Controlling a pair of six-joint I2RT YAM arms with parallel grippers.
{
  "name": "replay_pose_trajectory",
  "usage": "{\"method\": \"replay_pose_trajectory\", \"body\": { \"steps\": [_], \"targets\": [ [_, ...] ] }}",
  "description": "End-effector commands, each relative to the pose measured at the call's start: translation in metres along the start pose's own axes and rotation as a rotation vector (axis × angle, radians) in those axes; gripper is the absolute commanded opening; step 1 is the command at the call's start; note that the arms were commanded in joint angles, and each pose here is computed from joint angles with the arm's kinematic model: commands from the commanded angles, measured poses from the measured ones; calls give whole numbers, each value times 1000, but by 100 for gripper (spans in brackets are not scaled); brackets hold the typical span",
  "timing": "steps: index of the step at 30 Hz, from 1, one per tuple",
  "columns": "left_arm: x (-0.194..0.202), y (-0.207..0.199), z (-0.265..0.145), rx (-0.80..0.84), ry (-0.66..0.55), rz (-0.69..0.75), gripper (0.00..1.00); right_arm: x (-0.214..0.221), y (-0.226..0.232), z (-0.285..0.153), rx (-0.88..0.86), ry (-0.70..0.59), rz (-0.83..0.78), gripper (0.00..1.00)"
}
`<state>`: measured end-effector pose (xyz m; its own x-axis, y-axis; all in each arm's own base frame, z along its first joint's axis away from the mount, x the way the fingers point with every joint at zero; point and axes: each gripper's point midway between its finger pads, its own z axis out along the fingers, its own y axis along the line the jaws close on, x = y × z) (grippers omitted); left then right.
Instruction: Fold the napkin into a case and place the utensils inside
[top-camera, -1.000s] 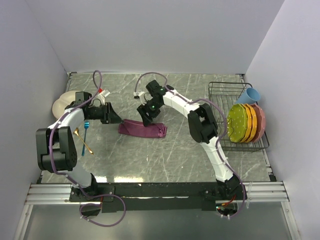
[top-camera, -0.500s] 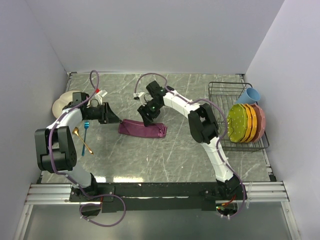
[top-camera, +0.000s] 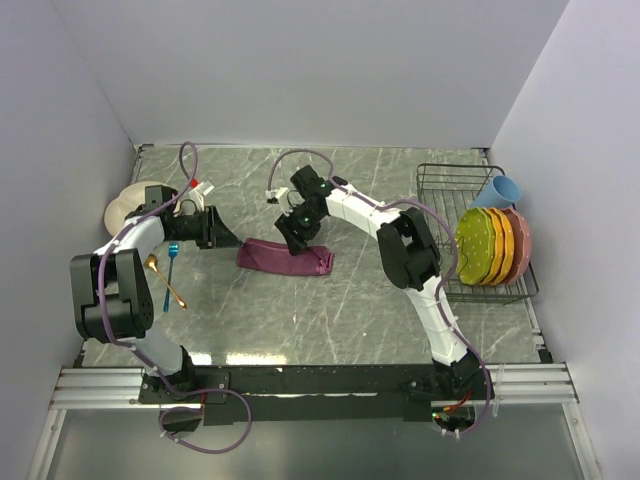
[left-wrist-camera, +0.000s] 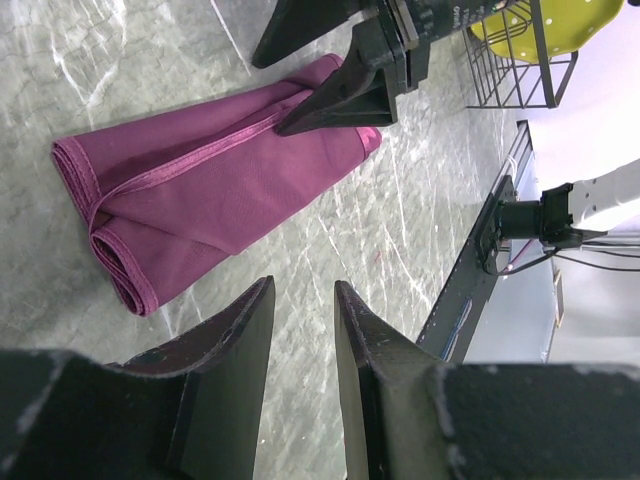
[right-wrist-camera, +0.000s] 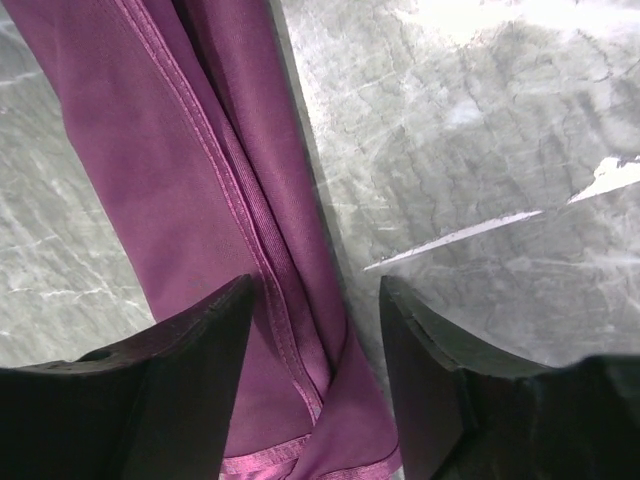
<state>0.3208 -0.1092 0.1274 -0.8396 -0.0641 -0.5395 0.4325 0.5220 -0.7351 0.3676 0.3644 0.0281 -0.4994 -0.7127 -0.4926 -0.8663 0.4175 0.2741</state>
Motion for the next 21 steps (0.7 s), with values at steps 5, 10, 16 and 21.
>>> {"method": "replay_pose_trajectory", "body": {
  "steps": [5, 10, 16, 21],
  "targets": [
    [-2, -1, -4, 6, -4, 43, 36, 30, 15, -1, -11, 113, 32, 52],
    [-1, 1, -3, 0, -3, 42, 37, 32, 17, -4, -20, 115, 22, 42],
    [-2, 2, -3, -6, -8, 40, 37, 31, 15, -6, -29, 102, 22, 26],
    [-3, 4, -3, -13, -9, 38, 37, 27, 14, -9, -37, 89, 31, 5]
  ]
}}
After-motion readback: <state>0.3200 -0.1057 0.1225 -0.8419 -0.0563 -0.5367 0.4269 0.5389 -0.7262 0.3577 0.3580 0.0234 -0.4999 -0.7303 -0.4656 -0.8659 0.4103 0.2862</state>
